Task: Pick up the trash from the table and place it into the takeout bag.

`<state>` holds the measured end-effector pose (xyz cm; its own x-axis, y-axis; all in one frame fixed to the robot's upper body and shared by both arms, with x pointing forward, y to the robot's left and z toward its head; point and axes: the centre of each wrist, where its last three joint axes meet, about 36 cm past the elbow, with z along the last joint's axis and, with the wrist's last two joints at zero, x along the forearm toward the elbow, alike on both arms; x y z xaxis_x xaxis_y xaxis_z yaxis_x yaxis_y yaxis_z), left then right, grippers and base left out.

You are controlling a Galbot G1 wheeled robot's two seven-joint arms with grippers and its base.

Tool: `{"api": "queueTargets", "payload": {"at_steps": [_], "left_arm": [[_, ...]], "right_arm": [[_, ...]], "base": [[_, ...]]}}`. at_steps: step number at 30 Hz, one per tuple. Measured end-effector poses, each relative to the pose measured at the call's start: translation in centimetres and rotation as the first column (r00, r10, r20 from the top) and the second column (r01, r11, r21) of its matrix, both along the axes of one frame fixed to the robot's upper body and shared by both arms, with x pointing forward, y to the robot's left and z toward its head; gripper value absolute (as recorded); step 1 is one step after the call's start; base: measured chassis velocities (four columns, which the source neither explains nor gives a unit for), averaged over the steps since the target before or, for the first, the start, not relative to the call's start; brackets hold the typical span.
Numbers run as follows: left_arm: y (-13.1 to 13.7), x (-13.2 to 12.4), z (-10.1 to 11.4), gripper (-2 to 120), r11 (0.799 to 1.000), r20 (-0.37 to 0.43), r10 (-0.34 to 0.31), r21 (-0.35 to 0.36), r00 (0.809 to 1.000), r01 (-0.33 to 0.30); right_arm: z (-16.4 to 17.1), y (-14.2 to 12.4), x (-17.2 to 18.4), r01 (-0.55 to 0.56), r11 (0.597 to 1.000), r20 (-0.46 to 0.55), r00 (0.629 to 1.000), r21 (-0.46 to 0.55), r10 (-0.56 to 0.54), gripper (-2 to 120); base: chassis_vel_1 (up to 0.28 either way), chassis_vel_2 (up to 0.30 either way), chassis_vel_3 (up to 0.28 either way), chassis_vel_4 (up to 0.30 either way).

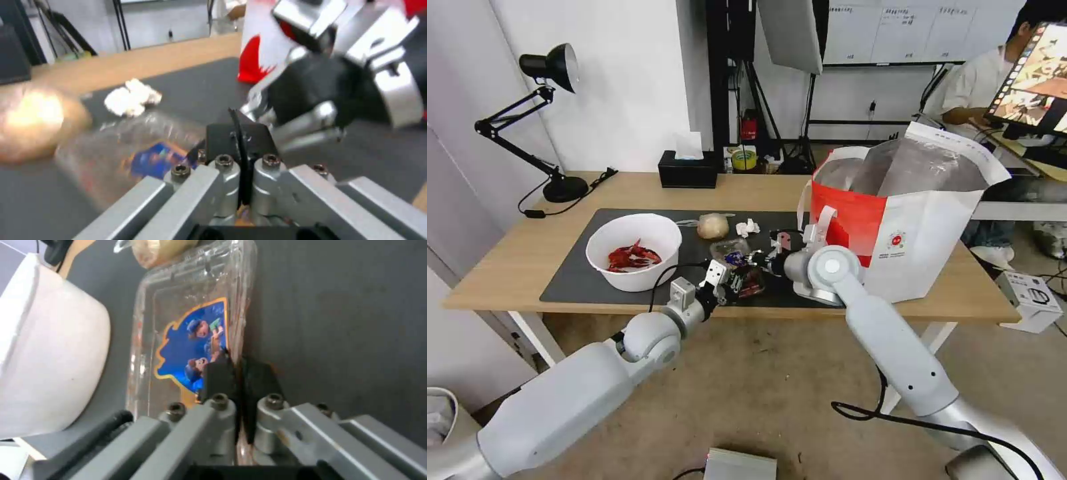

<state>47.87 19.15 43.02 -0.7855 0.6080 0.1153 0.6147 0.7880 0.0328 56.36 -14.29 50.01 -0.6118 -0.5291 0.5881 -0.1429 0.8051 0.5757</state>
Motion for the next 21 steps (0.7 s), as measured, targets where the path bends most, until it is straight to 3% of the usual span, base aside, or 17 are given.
{"api": "queueTargets", "payload": {"at_steps": [11, 21], "left_arm": [[0.4, -0.6, 0.4, 0, 1.000, 0.006, 0.003, -0.013, 1.000, -0.003], [2.6, -1.3, 0.7, 0, 1.000, 0.010, 0.023, -0.009, 1.000, -0.022]], "right_arm": [[-0.2, -0.1, 0.0, 0.006, 1.000, -0.004, 1.000, 0.002, -0.006, 0], [-0.1, 0.1, -0.1, 0.003, 1.000, 0.000, 1.000, 0.008, -0.003, 0]], "base": [[0.000, 0.000, 0.000, 0.000], [0.000, 0.000, 0.000, 0.000]]}}
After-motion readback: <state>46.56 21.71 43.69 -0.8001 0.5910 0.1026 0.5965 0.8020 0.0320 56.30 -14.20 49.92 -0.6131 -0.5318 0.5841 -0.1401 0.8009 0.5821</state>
